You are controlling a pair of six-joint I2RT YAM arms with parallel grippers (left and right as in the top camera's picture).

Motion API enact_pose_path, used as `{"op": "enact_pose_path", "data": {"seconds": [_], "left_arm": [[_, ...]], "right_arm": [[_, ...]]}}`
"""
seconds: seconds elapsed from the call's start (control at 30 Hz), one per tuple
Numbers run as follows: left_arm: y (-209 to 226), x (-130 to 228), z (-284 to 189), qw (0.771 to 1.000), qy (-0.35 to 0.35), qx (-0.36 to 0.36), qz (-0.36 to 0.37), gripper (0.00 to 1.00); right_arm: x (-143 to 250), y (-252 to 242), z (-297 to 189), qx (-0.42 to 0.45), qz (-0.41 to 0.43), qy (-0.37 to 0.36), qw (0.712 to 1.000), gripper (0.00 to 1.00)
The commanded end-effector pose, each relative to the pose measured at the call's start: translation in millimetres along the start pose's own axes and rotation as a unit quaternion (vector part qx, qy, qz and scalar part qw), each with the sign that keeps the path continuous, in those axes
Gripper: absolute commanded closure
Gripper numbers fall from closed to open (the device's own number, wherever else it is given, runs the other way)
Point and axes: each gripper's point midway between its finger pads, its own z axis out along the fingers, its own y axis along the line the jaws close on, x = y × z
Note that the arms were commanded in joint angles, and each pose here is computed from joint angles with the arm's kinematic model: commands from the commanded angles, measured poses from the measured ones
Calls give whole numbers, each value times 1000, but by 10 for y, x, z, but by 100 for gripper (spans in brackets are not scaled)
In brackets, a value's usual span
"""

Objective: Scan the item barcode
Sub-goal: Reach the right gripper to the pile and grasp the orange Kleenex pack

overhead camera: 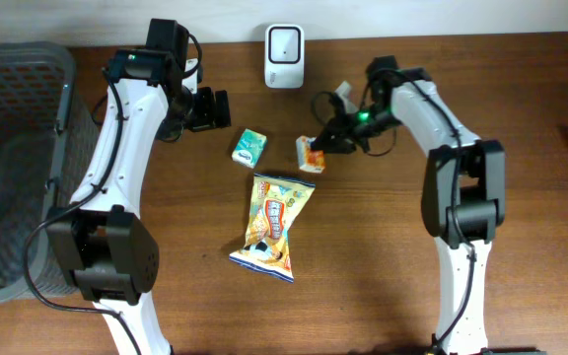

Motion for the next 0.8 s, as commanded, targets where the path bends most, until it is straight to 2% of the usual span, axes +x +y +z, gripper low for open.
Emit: {"op": "enact_pose_path", "data": {"seconds": [0.0,0.1,0.2,0.37,0.43,0.53,0.6,0.63,0.67,0.7,0.77], "left_arm": [[-16,-1,4,1000,1,5,0,1],[-16,-1,4,1000,1,5,0,1],[-16,-1,4,1000,1,5,0,1],[-16,-1,4,1000,1,5,0,1],[-16,-1,4,1000,1,5,0,1],[-16,-1,4,1000,1,5,0,1],[-16,-1,4,1000,1,5,0,1],[-16,-1,4,1000,1,5,0,1],[-16,-1,4,1000,1,5,0,1],[-16,-1,4,1000,1,5,0,1],[-16,-1,4,1000,1,5,0,1]], "right_arm": [[25,305,-140,-126,-83,-14,988,96],[60,308,-151,-135,-99,-14,986,96],[71,167,-112,-93,-98,-6,991,96],[91,128,-96,-80,-95,-1,992,96],[103,-41,-63,-28,-97,8,995,96],[25,-668,-141,157,30,-5,987,96],[0,-839,-197,212,68,-19,975,96],[4,-898,-216,233,77,-22,969,74],[10,-922,-218,244,75,-21,967,40],[23,-939,-216,255,75,-19,964,24],[72,-944,-213,267,80,-11,960,18]]}}
